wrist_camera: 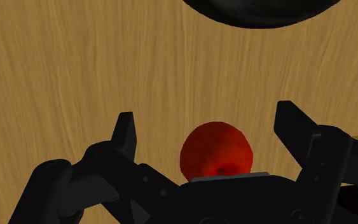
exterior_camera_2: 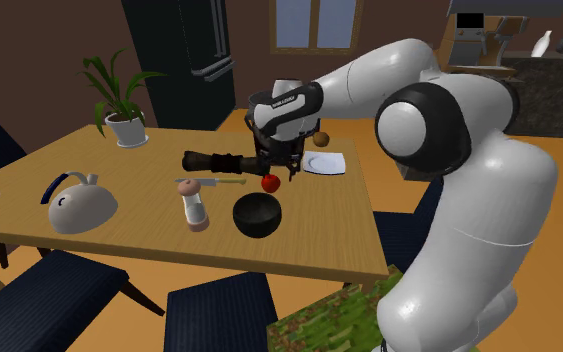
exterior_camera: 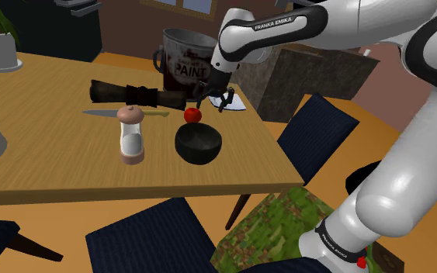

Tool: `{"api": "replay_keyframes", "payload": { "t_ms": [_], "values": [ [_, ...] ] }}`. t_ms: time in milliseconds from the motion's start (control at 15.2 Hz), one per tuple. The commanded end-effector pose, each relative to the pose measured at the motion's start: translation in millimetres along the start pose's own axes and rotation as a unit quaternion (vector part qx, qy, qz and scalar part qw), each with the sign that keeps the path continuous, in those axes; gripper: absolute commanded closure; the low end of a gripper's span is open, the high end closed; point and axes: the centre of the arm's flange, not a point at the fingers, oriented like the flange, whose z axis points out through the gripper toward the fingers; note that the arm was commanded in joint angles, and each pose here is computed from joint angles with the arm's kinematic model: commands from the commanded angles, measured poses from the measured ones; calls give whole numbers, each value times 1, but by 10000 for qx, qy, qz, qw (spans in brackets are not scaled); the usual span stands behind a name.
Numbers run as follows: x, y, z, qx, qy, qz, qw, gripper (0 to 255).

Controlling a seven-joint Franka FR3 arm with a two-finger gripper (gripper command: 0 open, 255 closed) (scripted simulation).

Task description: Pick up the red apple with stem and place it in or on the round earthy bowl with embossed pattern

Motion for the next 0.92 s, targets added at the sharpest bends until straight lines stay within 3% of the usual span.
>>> {"api": "replay_keyframes", "payload": {
  "t_ms": [0, 264, 858],
  "values": [
    [22, -9, 12, 50, 29, 171, 9998, 0],
    [65, -20, 35, 145, 78, 496, 9986, 0],
    [69, -22, 76, 151, 82, 520, 9985, 0]
  ]
}}
